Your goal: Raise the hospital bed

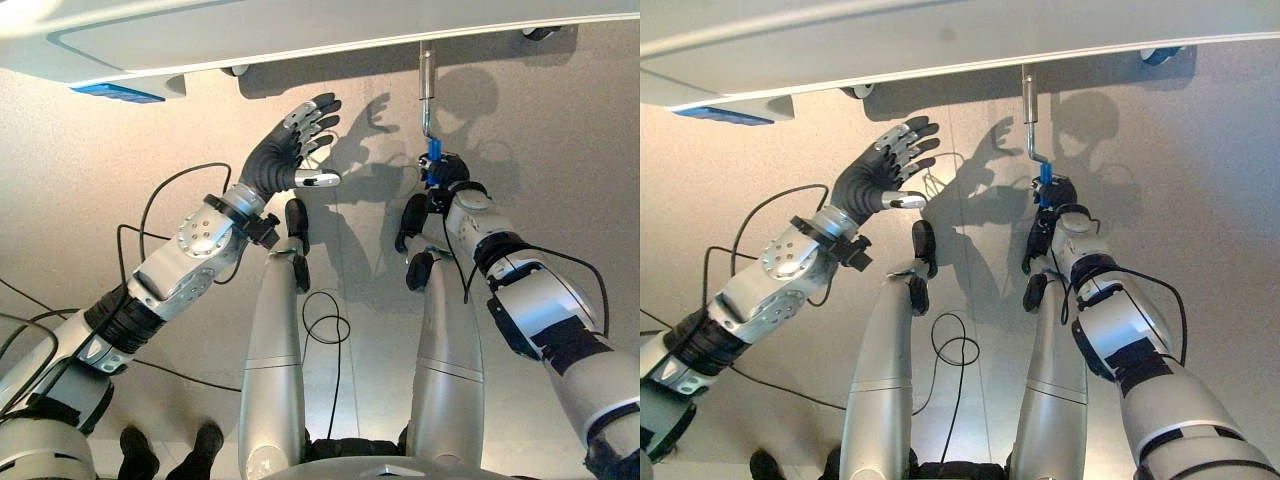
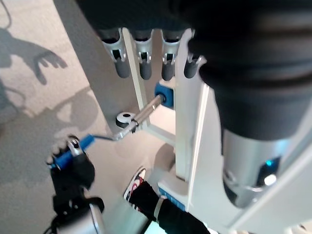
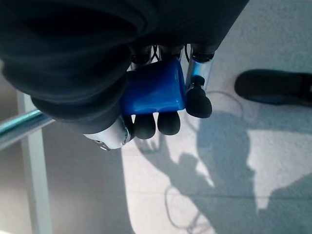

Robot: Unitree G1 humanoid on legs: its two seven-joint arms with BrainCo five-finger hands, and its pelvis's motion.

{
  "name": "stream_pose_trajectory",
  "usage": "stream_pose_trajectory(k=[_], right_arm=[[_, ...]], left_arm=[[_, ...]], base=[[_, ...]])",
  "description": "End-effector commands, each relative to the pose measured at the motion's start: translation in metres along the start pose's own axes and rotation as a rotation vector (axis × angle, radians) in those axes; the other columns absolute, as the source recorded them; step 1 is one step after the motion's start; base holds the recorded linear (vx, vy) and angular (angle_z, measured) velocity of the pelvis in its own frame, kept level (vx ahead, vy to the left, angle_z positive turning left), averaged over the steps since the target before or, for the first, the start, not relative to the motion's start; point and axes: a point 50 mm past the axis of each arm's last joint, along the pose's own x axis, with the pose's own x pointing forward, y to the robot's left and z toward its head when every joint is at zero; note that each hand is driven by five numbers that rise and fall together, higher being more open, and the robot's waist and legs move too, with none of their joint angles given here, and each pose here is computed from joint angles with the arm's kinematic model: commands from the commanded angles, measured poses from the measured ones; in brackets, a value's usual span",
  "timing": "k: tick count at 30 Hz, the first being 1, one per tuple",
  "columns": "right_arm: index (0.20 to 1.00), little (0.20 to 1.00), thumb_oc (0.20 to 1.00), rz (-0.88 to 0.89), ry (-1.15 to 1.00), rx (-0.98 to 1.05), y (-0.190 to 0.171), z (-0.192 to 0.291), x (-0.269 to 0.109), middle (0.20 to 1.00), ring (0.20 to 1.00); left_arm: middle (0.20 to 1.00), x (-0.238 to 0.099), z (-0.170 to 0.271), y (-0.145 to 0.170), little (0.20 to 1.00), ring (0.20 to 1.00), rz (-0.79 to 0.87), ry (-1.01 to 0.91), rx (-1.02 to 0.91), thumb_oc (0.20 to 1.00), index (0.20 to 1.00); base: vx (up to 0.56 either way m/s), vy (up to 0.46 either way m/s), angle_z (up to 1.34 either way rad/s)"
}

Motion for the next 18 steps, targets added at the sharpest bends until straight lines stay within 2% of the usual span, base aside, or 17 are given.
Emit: stream_pose_trajectory(k=[1, 6, 18], right_arm=[[0.2, 0.2, 0.2, -0.082, -0.08, 0.077, -0.031, 0.017, 0.0, 0.2, 0.2], [0.2, 0.2, 0.2, -0.105, -0.155, 0.147, -0.052, 0.027, -0.004, 0.2, 0.2], [0.2, 0.2, 0.2, 0.004, -0.388, 0.267, -0.057, 0.042, -0.031, 0.2, 0.2]], left_arm=[[1.0, -0.006, 0.028, -0.013, 1.0, 1.0, -0.067, -0.155, -0.037, 1.0, 1.0], [1.0, -0.011, 0.028, -0.01, 1.0, 1.0, -0.062, -0.147, -0.034, 1.0, 1.0], [1.0, -0.018, 0.031, 0.0, 1.0, 1.0, -0.013, -0.156, -0.01, 1.0, 1.0]], base=[[0.0, 0.0, 0.0], [0.0, 0.0, 0.0], [0.0, 0.0, 0.0]])
